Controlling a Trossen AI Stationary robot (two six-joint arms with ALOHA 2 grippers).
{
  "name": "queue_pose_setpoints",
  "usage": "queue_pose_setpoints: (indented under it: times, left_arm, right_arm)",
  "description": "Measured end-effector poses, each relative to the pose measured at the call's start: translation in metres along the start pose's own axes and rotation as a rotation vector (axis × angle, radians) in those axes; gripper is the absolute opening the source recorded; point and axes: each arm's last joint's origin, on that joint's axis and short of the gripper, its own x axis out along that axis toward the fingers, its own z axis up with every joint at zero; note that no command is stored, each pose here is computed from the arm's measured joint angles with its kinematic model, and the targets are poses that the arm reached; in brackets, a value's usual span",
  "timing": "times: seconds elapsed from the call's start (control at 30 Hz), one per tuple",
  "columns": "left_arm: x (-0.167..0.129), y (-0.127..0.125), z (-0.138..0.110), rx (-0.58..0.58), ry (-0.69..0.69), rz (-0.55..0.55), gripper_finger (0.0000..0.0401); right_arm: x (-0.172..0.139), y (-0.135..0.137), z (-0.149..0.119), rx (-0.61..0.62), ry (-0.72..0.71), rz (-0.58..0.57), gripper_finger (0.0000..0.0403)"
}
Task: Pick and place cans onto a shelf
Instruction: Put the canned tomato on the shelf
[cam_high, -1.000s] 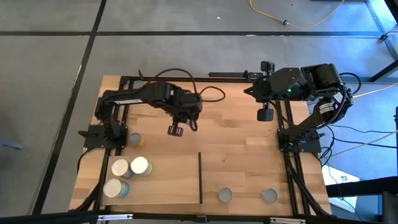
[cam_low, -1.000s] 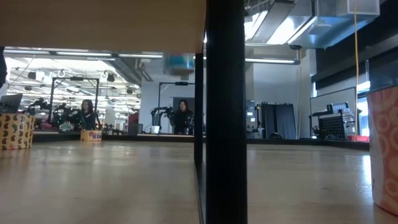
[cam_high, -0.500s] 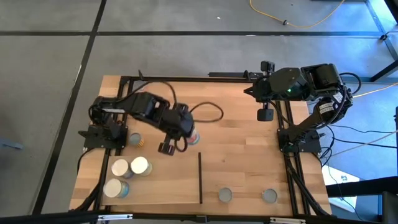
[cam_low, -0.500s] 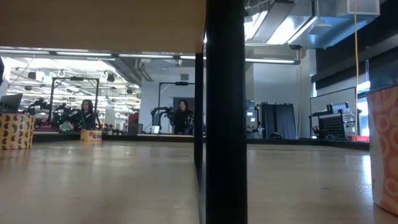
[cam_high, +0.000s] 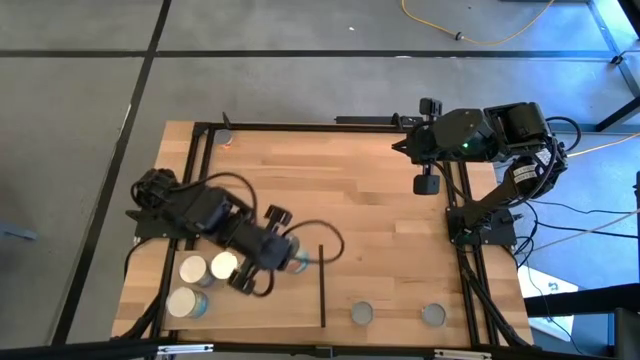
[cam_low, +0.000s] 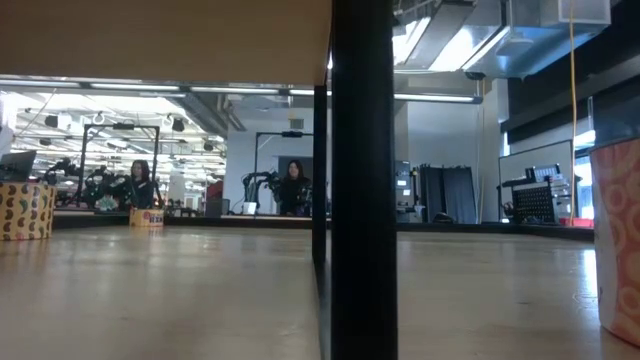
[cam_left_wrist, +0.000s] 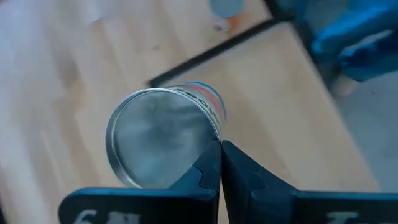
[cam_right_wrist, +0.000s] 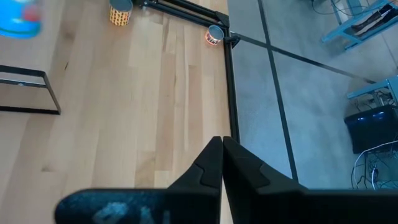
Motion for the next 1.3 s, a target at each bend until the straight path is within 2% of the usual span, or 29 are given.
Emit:
queue_pose_setpoints:
  times: [0.17, 0.33, 0.63, 1.0, 1.3]
  left_arm:
    - [-0.002, -0.022, -0.001, 0.01, -0.003, -0.042, 0.0]
    - [0.0, -0.031, -0.003, -0.001, 0.002, 0.002, 0.0]
    - [0.033, -0.036, -0.01, -0.008, 0.142, 0.004, 0.0]
    - [0.041, -0.037, -0.013, -0.011, 0.179, -0.007, 0.0]
    - [0.041, -0.037, -0.013, -0.033, 0.178, -0.005, 0.0022]
  right_arm:
    - [0.0, 0.0, 0.0, 0.052, 0.0, 0.0, 0.0014]
    - [0.0, 0.0, 0.0, 0.076, 0.0, 0.0, 0.0014]
    - [0.0, 0.0, 0.0, 0.075, 0.0, 0.0, 0.0014]
    - [0.0, 0.0, 0.0, 0.076, 0.0, 0.0, 0.0014]
    - [0.0, 0.0, 0.0, 0.076, 0.0, 0.0, 0.0014]
